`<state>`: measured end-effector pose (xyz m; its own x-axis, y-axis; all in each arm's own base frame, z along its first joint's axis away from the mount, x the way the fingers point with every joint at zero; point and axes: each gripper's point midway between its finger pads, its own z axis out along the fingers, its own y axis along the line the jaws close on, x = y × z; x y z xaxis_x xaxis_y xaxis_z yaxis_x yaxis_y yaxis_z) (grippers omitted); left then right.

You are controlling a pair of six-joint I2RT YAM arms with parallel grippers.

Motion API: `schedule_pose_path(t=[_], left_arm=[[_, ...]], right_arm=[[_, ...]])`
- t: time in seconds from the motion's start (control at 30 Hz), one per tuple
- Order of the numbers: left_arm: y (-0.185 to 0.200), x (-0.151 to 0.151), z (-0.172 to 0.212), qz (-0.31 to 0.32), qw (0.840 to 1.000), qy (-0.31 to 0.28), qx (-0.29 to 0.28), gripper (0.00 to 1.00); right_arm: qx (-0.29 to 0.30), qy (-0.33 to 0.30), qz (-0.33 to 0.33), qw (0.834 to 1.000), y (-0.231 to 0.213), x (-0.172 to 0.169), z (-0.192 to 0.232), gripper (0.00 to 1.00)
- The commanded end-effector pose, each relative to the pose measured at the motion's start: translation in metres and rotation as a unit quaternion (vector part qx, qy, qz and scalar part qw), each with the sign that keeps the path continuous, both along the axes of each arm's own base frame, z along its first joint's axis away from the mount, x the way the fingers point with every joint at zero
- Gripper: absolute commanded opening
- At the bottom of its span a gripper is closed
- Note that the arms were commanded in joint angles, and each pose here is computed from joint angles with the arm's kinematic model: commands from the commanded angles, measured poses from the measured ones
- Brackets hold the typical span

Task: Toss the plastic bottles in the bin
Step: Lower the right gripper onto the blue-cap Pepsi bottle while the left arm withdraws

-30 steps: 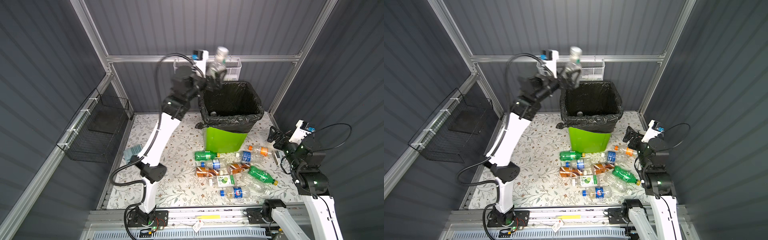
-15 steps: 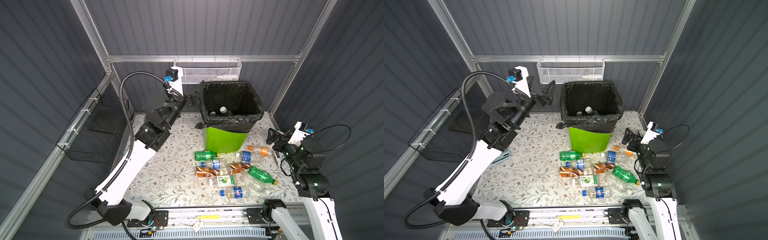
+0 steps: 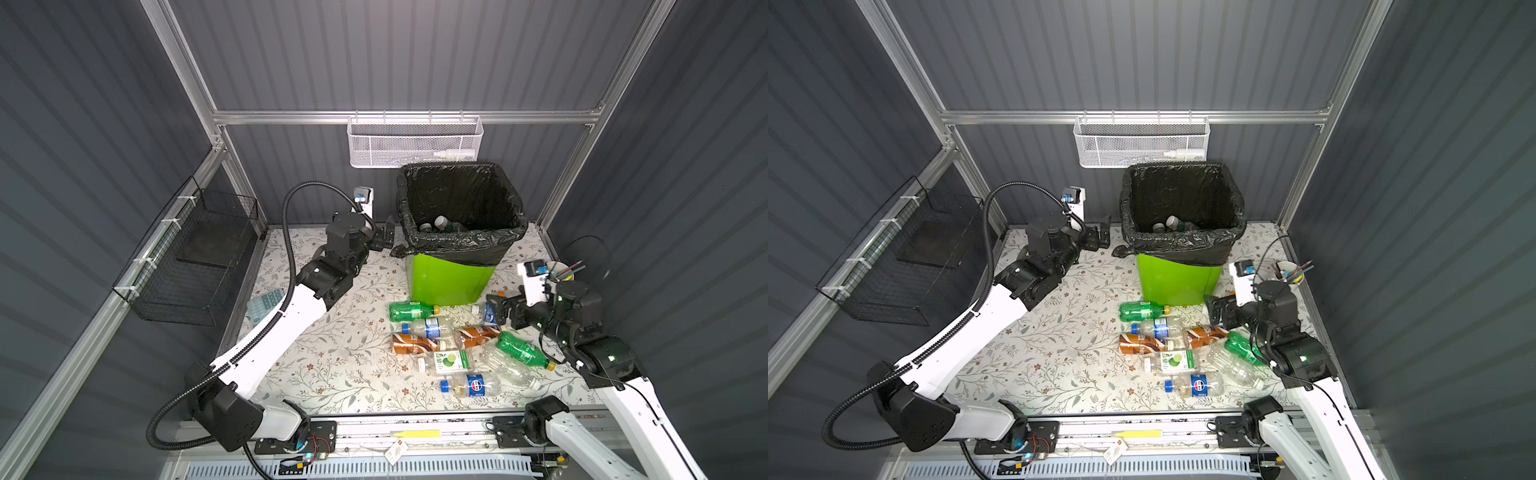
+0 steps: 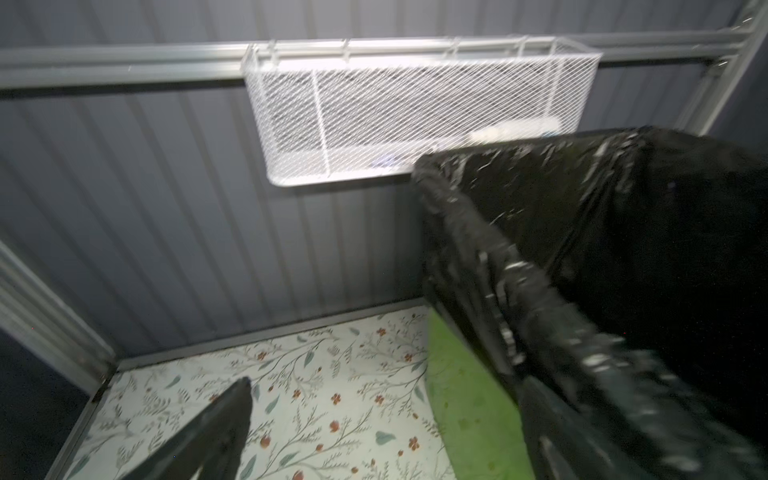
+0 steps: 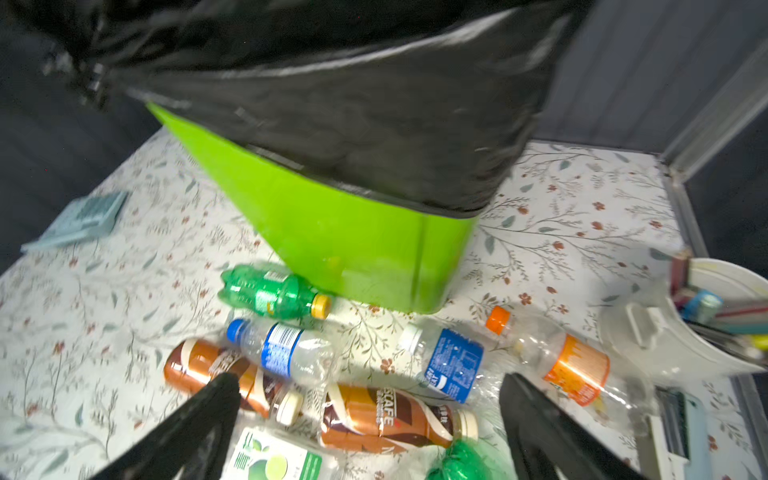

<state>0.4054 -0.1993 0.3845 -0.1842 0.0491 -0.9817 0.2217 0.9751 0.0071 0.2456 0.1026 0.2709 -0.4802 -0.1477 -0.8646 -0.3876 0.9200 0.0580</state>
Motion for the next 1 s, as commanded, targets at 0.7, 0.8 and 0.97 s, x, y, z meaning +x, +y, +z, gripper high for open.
schedule_pose_path(t=[0.7, 0.8, 0.97], left_arm=[[0.074, -0.016, -0.103, 0.105, 0.986, 0.127, -0.004, 1.0], [0.076, -0.018, -0.105, 0.108, 0.986, 0.128, -0.002, 1.0], [0.074, -0.016, -0.11, 0.105, 0.986, 0.132, -0.007, 1.0]], right_arm=[[-0.39, 0.156, 0.396, 0.816, 0.08, -0.101, -0.147, 0.98], [-0.408, 0.184, 0.409, 0.795, 0.068, -0.12, -0.164, 0.96], [-0.441, 0.19, 0.434, 0.762, 0.056, -0.139, -0.185, 0.94]])
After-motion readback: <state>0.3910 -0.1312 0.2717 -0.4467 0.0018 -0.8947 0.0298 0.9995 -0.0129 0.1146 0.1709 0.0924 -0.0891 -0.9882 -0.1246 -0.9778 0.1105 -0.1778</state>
